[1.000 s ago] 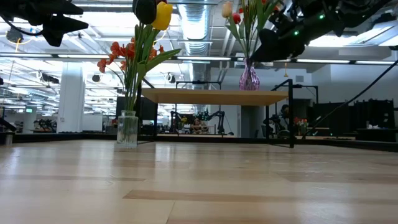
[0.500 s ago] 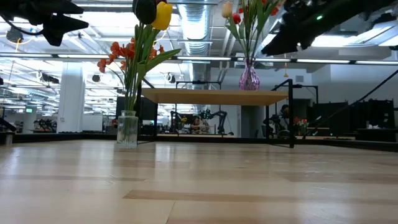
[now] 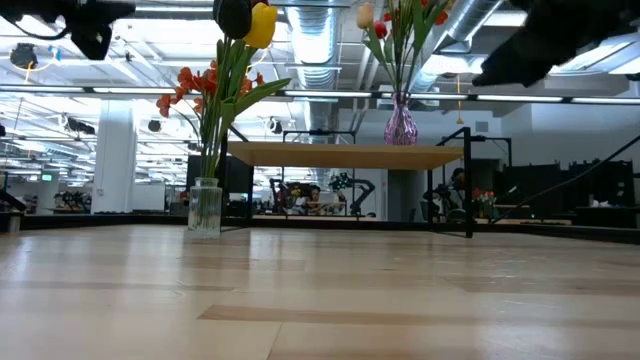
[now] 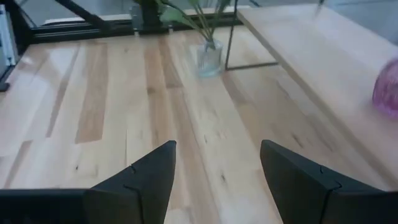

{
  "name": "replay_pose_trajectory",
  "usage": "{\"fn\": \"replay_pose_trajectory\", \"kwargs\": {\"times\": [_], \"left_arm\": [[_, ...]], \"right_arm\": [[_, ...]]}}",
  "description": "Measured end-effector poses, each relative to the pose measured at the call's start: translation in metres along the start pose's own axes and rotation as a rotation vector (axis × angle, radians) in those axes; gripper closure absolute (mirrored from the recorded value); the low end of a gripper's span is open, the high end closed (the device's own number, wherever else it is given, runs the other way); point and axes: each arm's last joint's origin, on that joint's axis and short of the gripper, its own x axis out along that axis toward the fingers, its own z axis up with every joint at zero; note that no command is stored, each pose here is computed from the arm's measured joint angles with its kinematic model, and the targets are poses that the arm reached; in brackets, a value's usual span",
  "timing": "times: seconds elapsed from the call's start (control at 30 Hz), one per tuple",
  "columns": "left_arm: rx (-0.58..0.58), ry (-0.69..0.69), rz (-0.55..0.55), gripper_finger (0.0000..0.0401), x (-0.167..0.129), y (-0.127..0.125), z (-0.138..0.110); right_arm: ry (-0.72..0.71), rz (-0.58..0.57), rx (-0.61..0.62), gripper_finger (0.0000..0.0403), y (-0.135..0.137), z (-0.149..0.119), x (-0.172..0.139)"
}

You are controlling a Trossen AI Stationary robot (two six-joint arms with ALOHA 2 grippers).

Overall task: Pick and place flowers into a vace then onto a shelf
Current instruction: Adjust the transparent vase with the flowers on the table

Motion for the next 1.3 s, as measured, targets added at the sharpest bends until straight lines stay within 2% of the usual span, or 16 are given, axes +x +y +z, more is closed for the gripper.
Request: {"fn": "replay_pose_trajectory", "kwargs": {"times": [0.3,0.47,0.6,0.7,0.87,1.0,1.13,1.3], "left_arm": [[-0.04,-0.058,0.02,0.0218,0.001,0.0,0.004],[-0.134,-0.016,-0.048,0.0218,0.012,0.008,-0.014],[-0.172,-0.076,-0.162,0.0218,0.024,0.01,-0.025],[-0.141,-0.176,-0.308,0.0218,0.023,0.002,-0.017],[-0.094,-0.278,-0.475,0.0218,0.017,-0.01,-0.006],[-0.036,-0.304,-0.53,0.0218,0.014,-0.015,-0.001],[-0.012,-0.309,-0.553,0.0218,0.014,-0.017,-0.001],[0.036,-0.321,-0.553,0.0218,0.014,-0.017,-0.001]], "right_arm": [[-0.025,-0.116,0.125,0.0175,0.013,-0.043,0.005],[-0.111,-0.066,0.157,0.0175,0.026,-0.05,0.004],[-0.189,-0.04,0.19,0.0175,0.034,-0.053,0.001],[-0.219,-0.051,0.195,0.0175,0.04,-0.058,0.001],[-0.301,-0.06,0.245,0.0175,0.053,-0.071,0.005],[-0.337,-0.054,0.299,0.0175,0.062,-0.082,0.012],[-0.33,-0.074,0.295,0.0175,0.072,-0.09,0.028],[-0.328,-0.191,0.259,0.0195,0.083,-0.096,0.055]]}}
